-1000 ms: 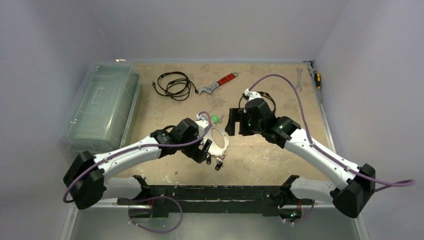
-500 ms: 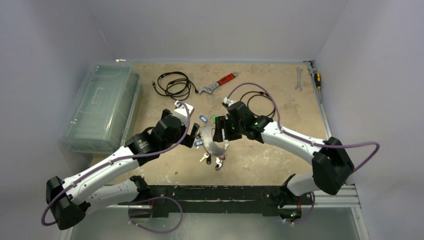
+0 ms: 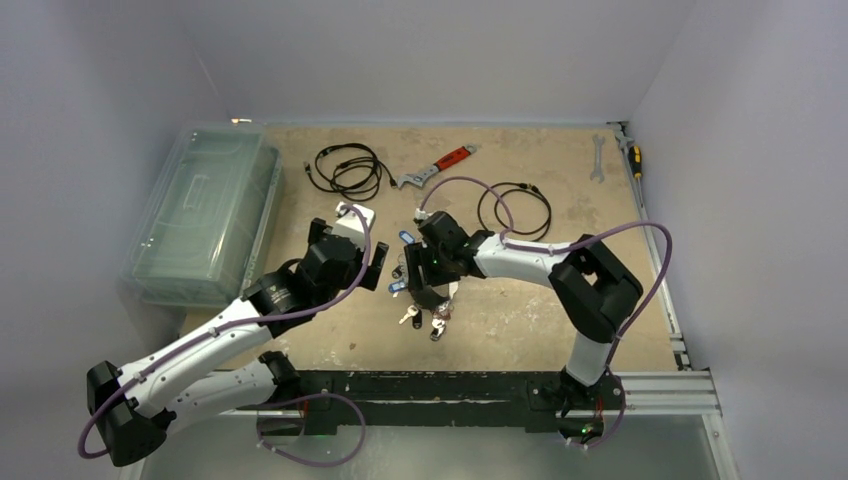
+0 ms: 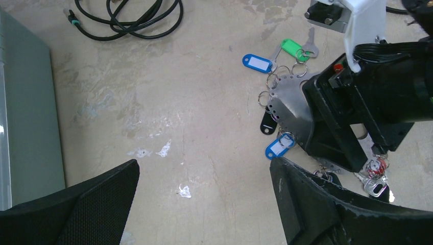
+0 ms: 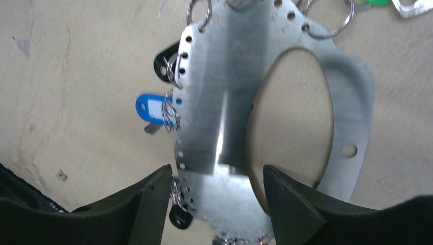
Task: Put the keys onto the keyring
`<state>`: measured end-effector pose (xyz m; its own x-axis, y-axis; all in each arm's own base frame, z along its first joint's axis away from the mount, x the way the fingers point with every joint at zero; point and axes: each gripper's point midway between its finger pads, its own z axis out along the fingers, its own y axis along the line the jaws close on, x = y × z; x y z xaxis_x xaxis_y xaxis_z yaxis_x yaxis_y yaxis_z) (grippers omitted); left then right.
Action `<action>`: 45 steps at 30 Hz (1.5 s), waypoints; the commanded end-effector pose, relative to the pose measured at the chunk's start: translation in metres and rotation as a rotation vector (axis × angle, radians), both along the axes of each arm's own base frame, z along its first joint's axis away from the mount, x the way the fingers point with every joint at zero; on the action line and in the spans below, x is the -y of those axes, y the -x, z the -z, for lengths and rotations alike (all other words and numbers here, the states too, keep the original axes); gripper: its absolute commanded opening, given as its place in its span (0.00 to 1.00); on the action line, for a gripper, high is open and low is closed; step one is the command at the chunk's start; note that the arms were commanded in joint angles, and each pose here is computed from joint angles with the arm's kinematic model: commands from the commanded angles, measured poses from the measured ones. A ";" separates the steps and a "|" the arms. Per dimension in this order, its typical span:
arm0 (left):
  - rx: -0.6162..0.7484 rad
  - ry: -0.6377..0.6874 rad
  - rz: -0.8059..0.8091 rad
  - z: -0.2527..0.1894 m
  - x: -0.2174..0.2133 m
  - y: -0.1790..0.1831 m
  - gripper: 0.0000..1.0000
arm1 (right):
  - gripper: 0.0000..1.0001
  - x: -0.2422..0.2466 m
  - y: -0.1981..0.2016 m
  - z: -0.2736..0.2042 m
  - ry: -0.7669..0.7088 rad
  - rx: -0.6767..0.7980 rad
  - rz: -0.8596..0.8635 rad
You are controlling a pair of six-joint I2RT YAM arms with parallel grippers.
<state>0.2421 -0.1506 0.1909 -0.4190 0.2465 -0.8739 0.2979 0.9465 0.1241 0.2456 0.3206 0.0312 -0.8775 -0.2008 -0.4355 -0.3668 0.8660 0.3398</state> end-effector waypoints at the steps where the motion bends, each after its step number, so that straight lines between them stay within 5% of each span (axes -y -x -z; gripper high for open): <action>1: 0.034 0.008 -0.008 -0.008 0.000 -0.005 0.99 | 0.69 0.014 -0.028 0.015 0.099 0.079 0.046; 13: 0.031 0.005 0.004 -0.007 0.002 -0.005 0.99 | 0.70 0.107 -0.084 0.033 0.317 0.132 0.248; 21: 0.036 -0.011 0.010 -0.009 -0.001 -0.004 0.99 | 0.72 0.125 -0.099 0.013 0.371 0.206 0.303; 29: 0.069 -0.015 -0.025 -0.016 -0.009 -0.006 0.99 | 0.79 0.075 -0.093 -0.080 0.015 0.389 0.147; 34: 0.128 0.009 -0.042 -0.028 -0.016 -0.007 0.99 | 0.99 0.080 -0.087 -0.160 -0.123 0.609 0.191; 45: 0.254 0.036 -0.111 -0.065 -0.034 -0.010 0.99 | 0.99 0.138 -0.029 -0.290 -0.405 0.987 0.325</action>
